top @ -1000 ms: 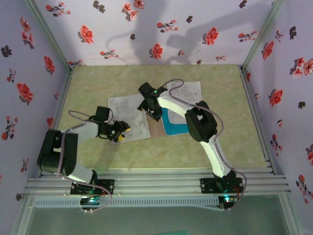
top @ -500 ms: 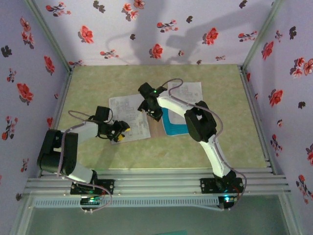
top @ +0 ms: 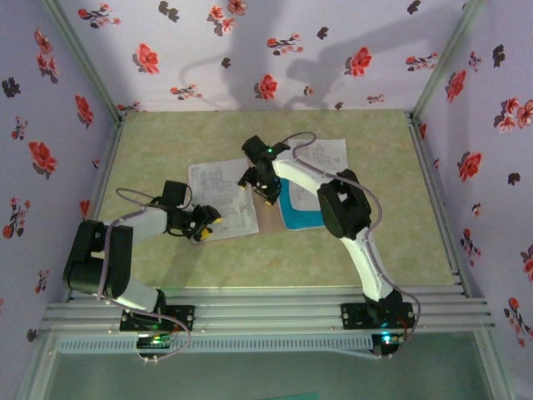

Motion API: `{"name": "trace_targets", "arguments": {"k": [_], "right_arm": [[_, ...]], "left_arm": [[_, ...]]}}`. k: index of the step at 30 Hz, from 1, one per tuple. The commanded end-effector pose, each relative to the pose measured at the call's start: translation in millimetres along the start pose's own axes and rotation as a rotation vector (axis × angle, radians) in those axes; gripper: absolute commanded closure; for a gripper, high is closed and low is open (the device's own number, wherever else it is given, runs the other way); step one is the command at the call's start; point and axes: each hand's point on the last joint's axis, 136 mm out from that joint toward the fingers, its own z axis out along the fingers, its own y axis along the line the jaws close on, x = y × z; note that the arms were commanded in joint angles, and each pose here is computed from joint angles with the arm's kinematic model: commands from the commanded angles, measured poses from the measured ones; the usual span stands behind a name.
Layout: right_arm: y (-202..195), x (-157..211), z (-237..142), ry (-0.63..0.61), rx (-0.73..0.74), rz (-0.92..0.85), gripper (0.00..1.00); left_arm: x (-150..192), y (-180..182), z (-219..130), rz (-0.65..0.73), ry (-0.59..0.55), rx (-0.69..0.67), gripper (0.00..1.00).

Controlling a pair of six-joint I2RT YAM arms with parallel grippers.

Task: Put the files into the folder

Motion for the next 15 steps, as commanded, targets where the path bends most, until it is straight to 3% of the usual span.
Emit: {"name": "trace_targets", "arguments": {"k": [1,9,15], "right_arm": [[-87.5,-52.1,18.6,-0.115,0.321,0.003,0.18],[-5.7,-38.9,-34.7,-0.135,0.049,-0.041,0.18],[0.4,-31.7,-54.7,-0.162,-0.007,-0.014,0.18]], "left_arm": [[15.6,77.5,2.2,-0.118,0.019,-0.266,0.47],[14.6,77.3,3.9,-0.121,0.018,-0.263,0.47],[13.9,74.6,3.2,-0.118,0.016,-0.256,0.47]]}}
